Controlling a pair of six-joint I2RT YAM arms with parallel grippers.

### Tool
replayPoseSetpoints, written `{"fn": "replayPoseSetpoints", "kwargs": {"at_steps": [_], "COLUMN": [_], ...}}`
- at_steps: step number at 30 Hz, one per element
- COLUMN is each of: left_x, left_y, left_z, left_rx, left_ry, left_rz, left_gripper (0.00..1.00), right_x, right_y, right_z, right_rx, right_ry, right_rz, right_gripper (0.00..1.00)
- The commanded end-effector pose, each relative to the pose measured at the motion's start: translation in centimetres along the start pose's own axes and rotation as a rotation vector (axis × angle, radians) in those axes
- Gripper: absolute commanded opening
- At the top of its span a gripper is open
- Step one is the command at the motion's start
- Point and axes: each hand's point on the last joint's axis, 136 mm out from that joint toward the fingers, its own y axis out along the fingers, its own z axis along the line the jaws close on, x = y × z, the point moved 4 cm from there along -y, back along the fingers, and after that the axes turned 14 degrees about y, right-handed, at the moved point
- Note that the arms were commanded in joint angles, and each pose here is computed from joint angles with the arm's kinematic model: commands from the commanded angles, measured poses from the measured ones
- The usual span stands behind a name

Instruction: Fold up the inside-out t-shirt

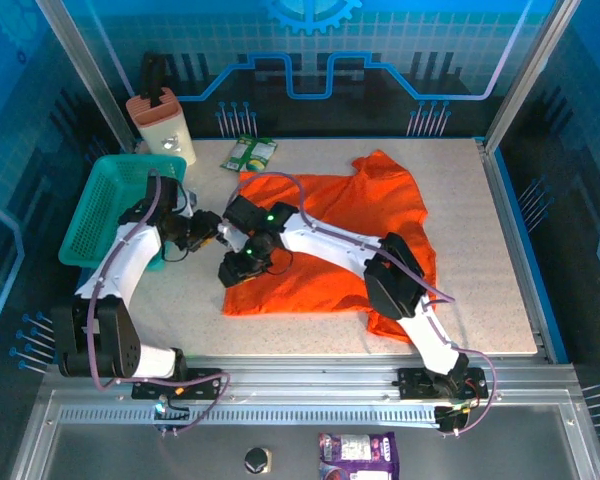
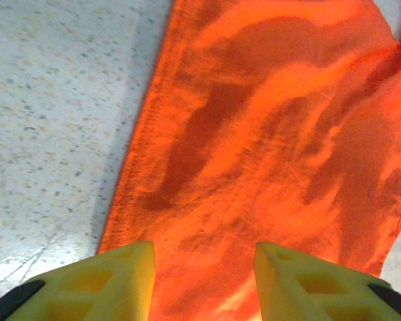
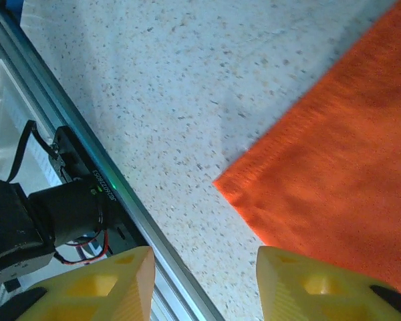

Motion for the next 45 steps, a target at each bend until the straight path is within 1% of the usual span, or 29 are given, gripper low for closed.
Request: {"fn": "replayPoseSetpoints", "kwargs": {"at_steps": [1, 2, 5, 7, 10, 14, 17, 19, 21, 24, 27, 28, 31, 35, 37, 41, 43, 45], "left_x": [-2.2, -2.6, -4.2, -5.4, -6.7, -7.4, -8.0, -8.7, -9.4, -10.5, -10.3, -9.8, -7.0, -1.7, 1.0, 6.8, 9.4, 11.6], "left_y": [1.6, 2.1, 3.9, 5.5, 7.5, 9.3, 10.2, 10.7, 11.0, 11.0, 10.6, 10.3, 9.1, 8.4, 8.7, 9.7, 10.5, 11.7], "left_z": [-1.9, -2.4, -4.1, -4.6, -4.6, -3.5, -2.0, -0.9, -0.1, 0.5, -0.1, -0.7, -2.4, -3.4, -3.7, -3.8, -4.0, -4.5], "left_rx": [-0.052, -0.056, -0.071, -0.068, -0.062, -0.02, 0.045, 0.074, 0.094, 0.109, 0.076, 0.057, 0.039, 0.055, 0.069, 0.154, 0.14, 0.084], "left_ry": [0.045, 0.053, 0.082, 0.086, 0.083, 0.069, 0.067, 0.051, 0.037, 0.016, 0.012, 0.017, 0.066, 0.106, 0.131, 0.19, 0.19, 0.167], "left_rz": [0.101, 0.115, 0.17, 0.217, 0.26, 0.292, 0.322, 0.348, 0.369, 0.395, 0.384, 0.368, 0.296, 0.183, 0.141, 0.068, 0.031, 0.012], "left_gripper": [0.41, 0.4, 0.34, 0.29, 0.25, 0.24, 0.23, 0.23, 0.23, 0.22, 0.22, 0.22, 0.23, 0.24, 0.26, 0.3, 0.3, 0.28], "right_x": [1.4, 1.5, 1.1, 0.3, -1.1, -3.9, -6.3, -8.1, -10.2, -13.0, -14.4, -14.4, -12.9, -9.7, -8.1, -4.6, -2.8, -0.7], "right_y": [-5.7, -6.5, -8.9, -10.2, -12.1, -13.7, -14.7, -15.1, -14.9, -14.6, -14.8, -14.9, -16.6, -20.1, -21.3, -22.9, -23.7, -24.6], "right_z": [-2.1, -3.6, -9.5, -14.0, -19.8, -26.5, -29.8, -31.6, -33.2, -34.7, -34.9, -34.8, -33.9, -32.8, -32.7, -32.7, -33.3, -34.4], "right_rx": [0.027, 0.009, -0.08, -0.133, -0.191, -0.249, -0.255, -0.245, -0.227, -0.226, -0.229, -0.228, -0.198, -0.2, -0.223, -0.235, -0.269, -0.306], "right_ry": [0.052, 0.083, 0.219, 0.319, 0.451, 0.638, 0.741, 0.813, 0.901, 1.019, 1.064, 1.063, 1.024, 0.916, 0.858, 0.722, 0.661, 0.628], "right_rz": [-0.12, -0.142, -0.198, -0.229, -0.28, -0.322, -0.367, -0.4, -0.407, -0.419, -0.426, -0.428, -0.478, -0.546, -0.559, -0.558, -0.575, -0.586], "right_gripper": [0.45, 0.45, 0.45, 0.45, 0.48, 0.51, 0.56, 0.62, 0.64, 0.65, 0.63, 0.62, 0.62, 0.62, 0.62, 0.61, 0.62, 0.62]}}
